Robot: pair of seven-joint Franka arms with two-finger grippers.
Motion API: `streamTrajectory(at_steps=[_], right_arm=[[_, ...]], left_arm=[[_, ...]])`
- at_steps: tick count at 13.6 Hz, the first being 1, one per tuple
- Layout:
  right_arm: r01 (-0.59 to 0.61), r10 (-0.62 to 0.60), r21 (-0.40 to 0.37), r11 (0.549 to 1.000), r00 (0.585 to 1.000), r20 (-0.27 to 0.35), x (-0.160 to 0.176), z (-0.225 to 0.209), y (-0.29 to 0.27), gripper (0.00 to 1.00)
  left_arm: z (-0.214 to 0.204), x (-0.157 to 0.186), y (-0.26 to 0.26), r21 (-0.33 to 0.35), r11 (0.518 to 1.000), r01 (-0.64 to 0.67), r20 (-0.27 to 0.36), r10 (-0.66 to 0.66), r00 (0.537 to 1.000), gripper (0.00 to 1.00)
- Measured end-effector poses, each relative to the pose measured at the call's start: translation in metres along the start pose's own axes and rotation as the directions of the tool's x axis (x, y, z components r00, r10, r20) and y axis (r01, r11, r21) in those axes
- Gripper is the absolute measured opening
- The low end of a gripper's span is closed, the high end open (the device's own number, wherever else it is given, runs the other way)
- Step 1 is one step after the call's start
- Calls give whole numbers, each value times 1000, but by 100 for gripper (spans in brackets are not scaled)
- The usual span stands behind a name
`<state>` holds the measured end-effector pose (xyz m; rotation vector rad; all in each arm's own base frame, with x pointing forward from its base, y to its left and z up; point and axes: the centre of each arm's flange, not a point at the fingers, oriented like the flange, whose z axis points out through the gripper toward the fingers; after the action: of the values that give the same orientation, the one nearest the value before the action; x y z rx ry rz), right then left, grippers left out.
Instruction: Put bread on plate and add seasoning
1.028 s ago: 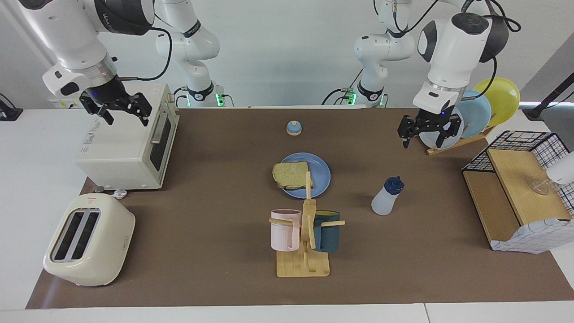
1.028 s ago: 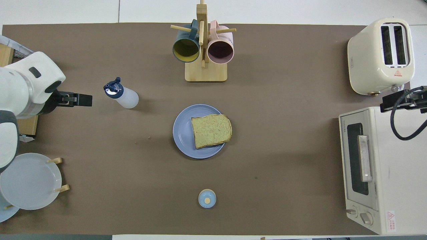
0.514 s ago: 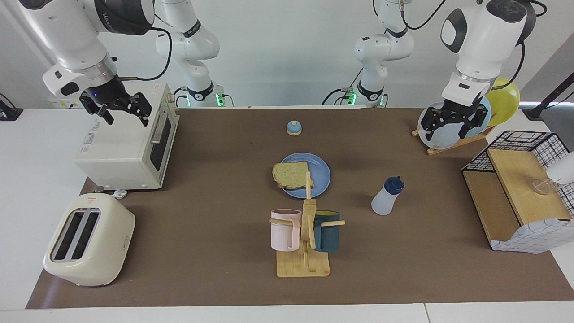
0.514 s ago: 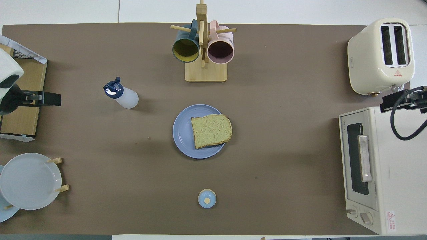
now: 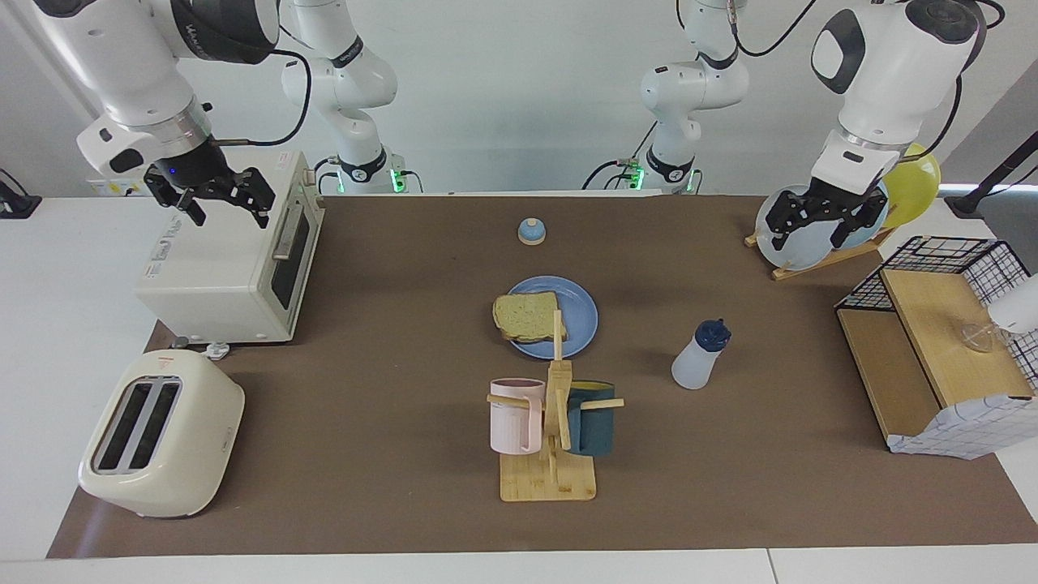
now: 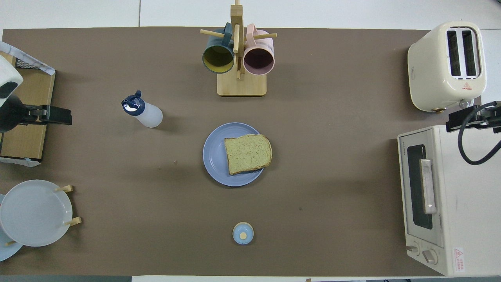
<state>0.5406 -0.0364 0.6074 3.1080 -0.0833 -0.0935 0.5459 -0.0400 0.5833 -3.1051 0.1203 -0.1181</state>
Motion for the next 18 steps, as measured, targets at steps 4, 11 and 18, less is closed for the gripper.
streamTrajectory(at_steps=[4, 11, 18], right_arm=[[0, 0, 0, 1000, 1000, 0, 0, 0, 0, 100], [0, 0, 0, 1000, 1000, 0, 0, 0, 0, 100], [0, 0, 0, 1000, 1000, 0, 0, 0, 0, 100]], left_arm=[[-3, 4, -10, -20, 1000, 20, 49, -19, 999, 100], [-23, 14, -1, -18, 1000, 2, 36, -2, 999, 100], [1, 1, -9, -19, 1000, 17, 82, -16, 997, 100]])
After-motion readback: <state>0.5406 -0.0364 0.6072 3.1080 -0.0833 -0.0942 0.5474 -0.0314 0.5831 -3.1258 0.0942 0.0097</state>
